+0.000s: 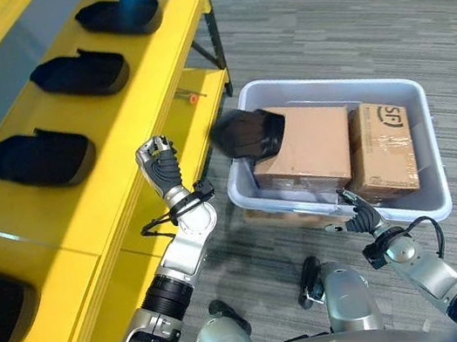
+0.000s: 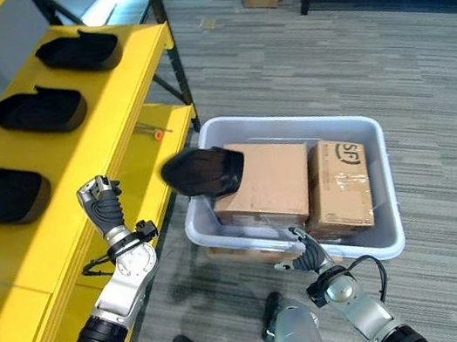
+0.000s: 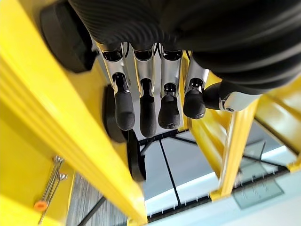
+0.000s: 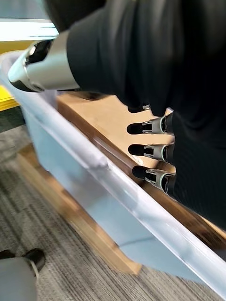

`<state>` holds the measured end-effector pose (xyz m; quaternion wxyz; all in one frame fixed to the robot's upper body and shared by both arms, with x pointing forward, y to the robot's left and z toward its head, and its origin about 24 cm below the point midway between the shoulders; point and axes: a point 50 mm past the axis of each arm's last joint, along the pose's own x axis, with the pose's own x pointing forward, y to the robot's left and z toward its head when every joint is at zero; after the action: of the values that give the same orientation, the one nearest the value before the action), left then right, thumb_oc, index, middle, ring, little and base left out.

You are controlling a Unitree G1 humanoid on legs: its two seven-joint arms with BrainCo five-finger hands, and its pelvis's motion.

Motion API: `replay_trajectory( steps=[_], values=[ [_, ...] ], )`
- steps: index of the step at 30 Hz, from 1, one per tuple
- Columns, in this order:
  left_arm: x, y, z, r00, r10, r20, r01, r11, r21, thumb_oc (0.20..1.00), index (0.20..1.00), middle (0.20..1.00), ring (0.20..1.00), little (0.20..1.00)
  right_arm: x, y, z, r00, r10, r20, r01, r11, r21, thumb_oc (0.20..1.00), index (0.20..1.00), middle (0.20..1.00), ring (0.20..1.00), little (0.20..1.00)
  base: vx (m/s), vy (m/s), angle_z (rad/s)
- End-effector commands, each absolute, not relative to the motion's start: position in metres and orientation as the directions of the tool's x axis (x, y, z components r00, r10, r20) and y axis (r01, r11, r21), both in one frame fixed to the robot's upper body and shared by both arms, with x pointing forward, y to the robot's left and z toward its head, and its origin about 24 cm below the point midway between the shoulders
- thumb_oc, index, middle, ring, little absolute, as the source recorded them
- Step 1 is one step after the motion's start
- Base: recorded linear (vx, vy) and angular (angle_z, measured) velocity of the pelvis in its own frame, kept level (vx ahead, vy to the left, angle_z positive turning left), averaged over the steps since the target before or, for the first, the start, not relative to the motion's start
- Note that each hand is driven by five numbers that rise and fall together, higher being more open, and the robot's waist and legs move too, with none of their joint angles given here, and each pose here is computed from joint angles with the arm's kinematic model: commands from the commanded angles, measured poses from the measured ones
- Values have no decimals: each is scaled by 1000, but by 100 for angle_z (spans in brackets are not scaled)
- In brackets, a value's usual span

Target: Move parts from the plastic box to the shelf.

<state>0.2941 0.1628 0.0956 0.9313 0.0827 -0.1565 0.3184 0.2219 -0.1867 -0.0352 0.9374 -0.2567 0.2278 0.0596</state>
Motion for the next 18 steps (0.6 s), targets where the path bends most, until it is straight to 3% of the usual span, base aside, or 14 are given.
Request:
replay_trajectory(
  steps=[1,6,17,18],
  values=[
    [291,169,122,696,534,481,-608,794,-2,200,200,200,200,200,233,-185,-16,930,9,-366,-195,858,-475,1000,1000,1000,1000,1000,-7,141,112],
    [300,149,128,722,468,510,-552,834,17,200,200,200,200,200,230,-180,-26,919,-5,-393,-194,864,-464,1000,1000,1000,1000,1000,15,84,40],
    [290,153,129,781,394,484,-448,894,-4,200,200,200,200,200,225,-197,-29,914,-46,-403,-161,870,-466,1000,1000,1000,1000,1000,-46,8,-23],
    [290,152,128,788,387,479,-441,898,0,235,235,235,235,235,225,-198,-29,912,-44,-407,-166,870,-465,1000,1000,1000,1000,1000,23,-6,-11]
  ],
)
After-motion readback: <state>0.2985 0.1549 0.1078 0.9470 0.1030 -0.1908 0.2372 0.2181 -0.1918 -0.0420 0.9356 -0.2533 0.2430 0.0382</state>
